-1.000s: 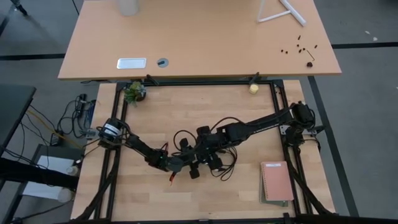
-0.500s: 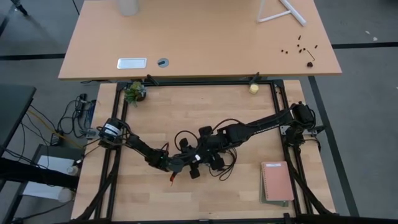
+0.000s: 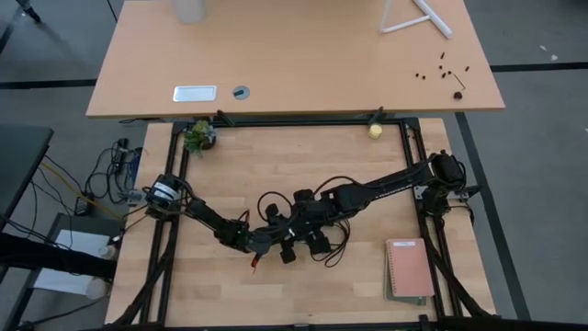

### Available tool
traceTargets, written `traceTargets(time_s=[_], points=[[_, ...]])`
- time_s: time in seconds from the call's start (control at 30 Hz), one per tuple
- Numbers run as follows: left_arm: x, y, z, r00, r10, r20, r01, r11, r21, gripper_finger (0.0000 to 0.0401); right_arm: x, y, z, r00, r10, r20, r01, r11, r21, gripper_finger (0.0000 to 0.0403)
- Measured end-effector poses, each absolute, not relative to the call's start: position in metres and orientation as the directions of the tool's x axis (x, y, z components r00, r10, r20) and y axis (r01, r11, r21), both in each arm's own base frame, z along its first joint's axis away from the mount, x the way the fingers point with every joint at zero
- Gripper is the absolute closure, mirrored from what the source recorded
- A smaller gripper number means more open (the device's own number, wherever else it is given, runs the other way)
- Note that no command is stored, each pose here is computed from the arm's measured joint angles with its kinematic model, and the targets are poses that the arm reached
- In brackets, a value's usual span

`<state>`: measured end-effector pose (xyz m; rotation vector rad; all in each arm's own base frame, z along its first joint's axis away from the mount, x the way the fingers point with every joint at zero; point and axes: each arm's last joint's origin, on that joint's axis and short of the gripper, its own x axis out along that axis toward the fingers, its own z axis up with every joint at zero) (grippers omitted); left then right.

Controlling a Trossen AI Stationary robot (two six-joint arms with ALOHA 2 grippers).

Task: Screw lightbulb
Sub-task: Insert the white lightbulb into the silver lamp

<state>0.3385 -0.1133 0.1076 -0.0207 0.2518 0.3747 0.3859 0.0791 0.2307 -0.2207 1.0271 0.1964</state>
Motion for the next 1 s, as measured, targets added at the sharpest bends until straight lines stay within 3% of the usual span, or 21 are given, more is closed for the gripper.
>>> traceTargets(time_s=[0.3, 1.0], points=[[0.3382, -0.1135, 0.1065, 0.899, 0.353, -0.257, -0.361, 0.932, 0.018, 0.0198, 0.3872, 0.0765, 0.2313, 0.523, -0.016, -0.852, -0.195, 0.971, -0.138, 0.0113], [0.3377, -0.1139, 0.1054, 0.898, 0.350, -0.267, -0.357, 0.934, 0.026, 0.0198, 0.3874, 0.0760, 0.2313, 0.523, -0.003, -0.852, -0.174, 0.979, -0.110, 0.0107]])
